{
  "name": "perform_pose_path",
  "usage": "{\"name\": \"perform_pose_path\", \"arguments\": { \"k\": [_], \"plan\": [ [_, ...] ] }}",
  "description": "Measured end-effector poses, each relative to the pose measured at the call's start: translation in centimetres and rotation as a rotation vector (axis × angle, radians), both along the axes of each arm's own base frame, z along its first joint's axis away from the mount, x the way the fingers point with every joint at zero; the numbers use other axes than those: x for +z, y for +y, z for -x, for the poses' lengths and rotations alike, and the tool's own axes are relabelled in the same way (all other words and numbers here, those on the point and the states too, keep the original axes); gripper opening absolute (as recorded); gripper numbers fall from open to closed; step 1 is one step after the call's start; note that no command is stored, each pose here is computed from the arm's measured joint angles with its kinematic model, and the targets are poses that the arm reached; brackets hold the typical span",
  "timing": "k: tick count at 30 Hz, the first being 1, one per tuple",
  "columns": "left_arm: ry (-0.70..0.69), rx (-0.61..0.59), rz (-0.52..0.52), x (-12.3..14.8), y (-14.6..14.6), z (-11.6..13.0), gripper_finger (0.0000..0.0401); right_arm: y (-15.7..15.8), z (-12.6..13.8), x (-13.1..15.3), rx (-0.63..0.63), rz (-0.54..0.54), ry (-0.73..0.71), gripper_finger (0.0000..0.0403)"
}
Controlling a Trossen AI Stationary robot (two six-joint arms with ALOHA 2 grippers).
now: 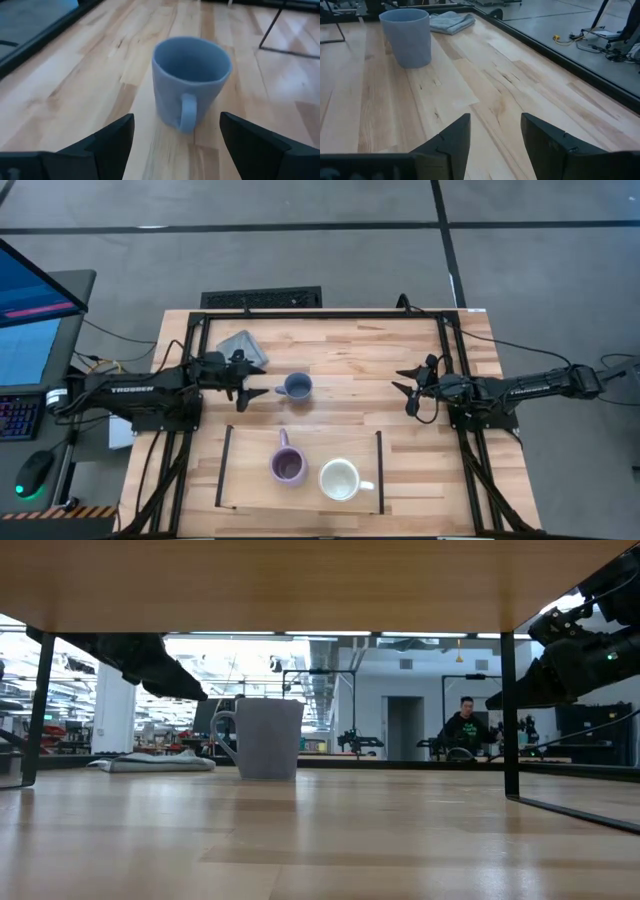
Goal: Stack small to large cups/mugs on shelf
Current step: Put the blue mug on the shelf
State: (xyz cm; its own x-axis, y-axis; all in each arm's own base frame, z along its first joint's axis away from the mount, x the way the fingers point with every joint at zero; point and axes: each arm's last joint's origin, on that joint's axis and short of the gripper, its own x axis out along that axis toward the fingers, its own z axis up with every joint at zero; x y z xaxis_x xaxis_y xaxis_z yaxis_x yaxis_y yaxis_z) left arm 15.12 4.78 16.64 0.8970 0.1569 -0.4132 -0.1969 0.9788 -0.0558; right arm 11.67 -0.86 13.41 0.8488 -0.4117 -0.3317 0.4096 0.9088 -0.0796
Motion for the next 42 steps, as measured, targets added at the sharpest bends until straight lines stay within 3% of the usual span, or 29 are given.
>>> {"name": "perform_pose_path", "arguments": {
  "k": [6,23,42],
  "plan": [
    [0.065,0.017,0.028,-0.9,0.1,-0.2,0.0286,0.0,0.0,0.0,0.0,0.0,0.0,0.0196],
    [0.042,0.025,0.049,-0.9,0.3,-0.5,0.0286,-0.1,0.0,0.0,-0.038,0.024,0.002,0.0196],
    [0.117,-0.053,0.042,-2.3,1.3,-4.9,0.0286,-0.1,0.0,0.0,-0.035,0.024,0.002,0.0196]
  ]
}}
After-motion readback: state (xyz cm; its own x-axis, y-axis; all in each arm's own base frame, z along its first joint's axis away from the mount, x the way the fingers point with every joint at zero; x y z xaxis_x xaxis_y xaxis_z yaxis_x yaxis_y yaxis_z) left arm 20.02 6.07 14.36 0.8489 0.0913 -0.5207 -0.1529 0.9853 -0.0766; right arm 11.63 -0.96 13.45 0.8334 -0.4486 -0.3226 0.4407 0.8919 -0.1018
